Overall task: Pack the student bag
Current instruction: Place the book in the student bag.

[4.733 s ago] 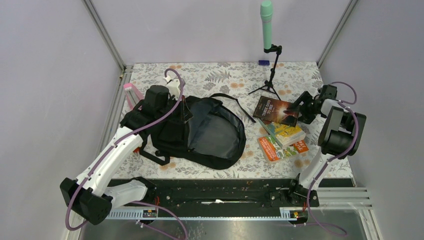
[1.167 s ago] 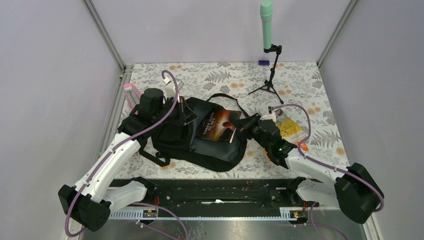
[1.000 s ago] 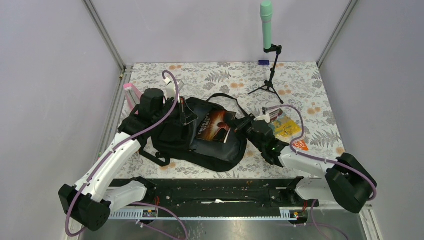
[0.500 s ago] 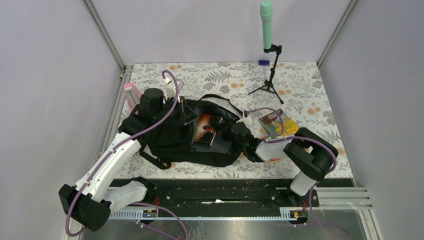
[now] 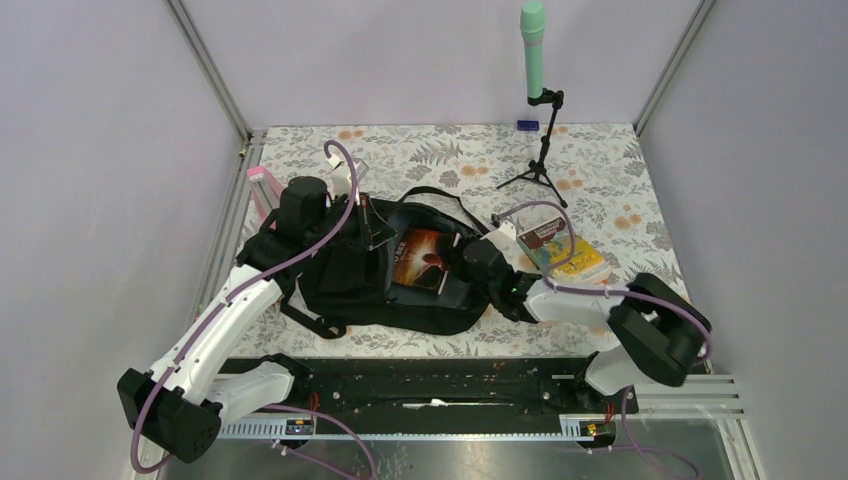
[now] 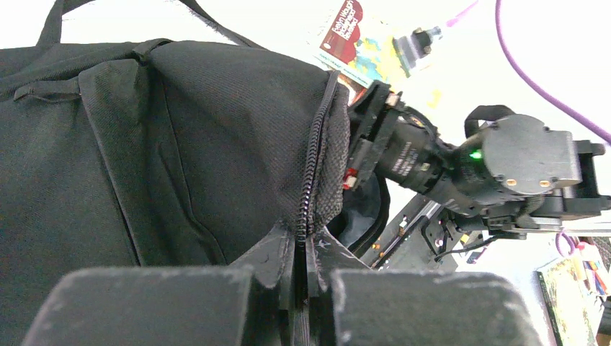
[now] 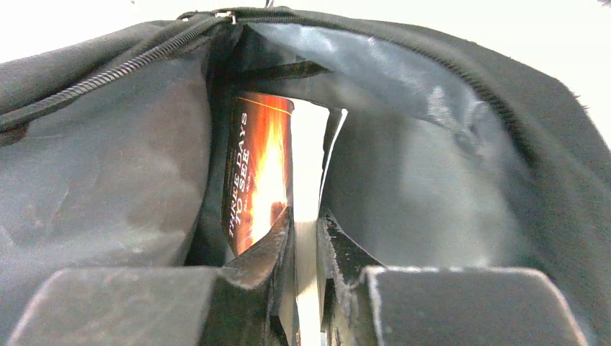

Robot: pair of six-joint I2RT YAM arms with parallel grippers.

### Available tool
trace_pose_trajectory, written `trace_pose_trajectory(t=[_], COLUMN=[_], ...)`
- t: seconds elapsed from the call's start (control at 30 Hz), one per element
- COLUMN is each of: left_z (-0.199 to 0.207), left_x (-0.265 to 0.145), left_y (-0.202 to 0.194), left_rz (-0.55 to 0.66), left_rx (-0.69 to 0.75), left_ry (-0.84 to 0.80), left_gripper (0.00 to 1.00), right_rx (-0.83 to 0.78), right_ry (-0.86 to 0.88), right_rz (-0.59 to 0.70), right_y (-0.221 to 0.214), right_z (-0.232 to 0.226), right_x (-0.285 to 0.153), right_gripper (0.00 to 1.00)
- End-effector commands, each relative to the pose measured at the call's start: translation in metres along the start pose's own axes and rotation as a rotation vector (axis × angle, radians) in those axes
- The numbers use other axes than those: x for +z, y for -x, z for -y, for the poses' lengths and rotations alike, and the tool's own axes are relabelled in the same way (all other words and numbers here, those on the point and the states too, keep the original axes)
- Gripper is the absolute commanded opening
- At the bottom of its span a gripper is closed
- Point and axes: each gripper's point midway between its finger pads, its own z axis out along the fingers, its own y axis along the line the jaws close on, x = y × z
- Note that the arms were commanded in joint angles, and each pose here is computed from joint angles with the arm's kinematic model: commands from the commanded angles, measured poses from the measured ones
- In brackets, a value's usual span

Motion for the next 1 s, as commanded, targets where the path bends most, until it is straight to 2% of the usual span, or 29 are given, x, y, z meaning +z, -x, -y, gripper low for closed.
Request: trace_pose_trajectory(t=[0.0, 0.17, 0.43, 0.57, 0.97], left_z=[0.021, 0.022, 0.021, 0.021, 0.02], left_x=[-0.009, -0.008, -0.007, -0.007, -0.002], left_y=[0.036, 0.036, 0.034, 0.034, 0.032], left_rz=[0.139, 0.133, 0.127, 0.127, 0.109], left_rx=[0.077, 0.073, 0.072, 0.074, 0.066], left_ry=[-0.072, -0.079, -0.079, -0.08, -0.082], left_gripper=[0.0, 0.0, 0.0, 0.0, 0.0], right_rx=[-0.169, -0.284, -0.402, -0.397, -0.344], right_ry=[-0.127, -0.17, -0.142, -0.089, 0.133], right_rz=[0.127, 0.14, -0.051, -0.102, -0.1], right_y=[0.036, 0.044, 0.005, -0.009, -0.032], right_z=[0.03, 0.043, 0.023, 0.006, -0.067], right_x=[-0.027, -0.035, -0.001, 0.013, 0.039], right_gripper=[0.0, 0.0, 0.0, 0.0, 0.0])
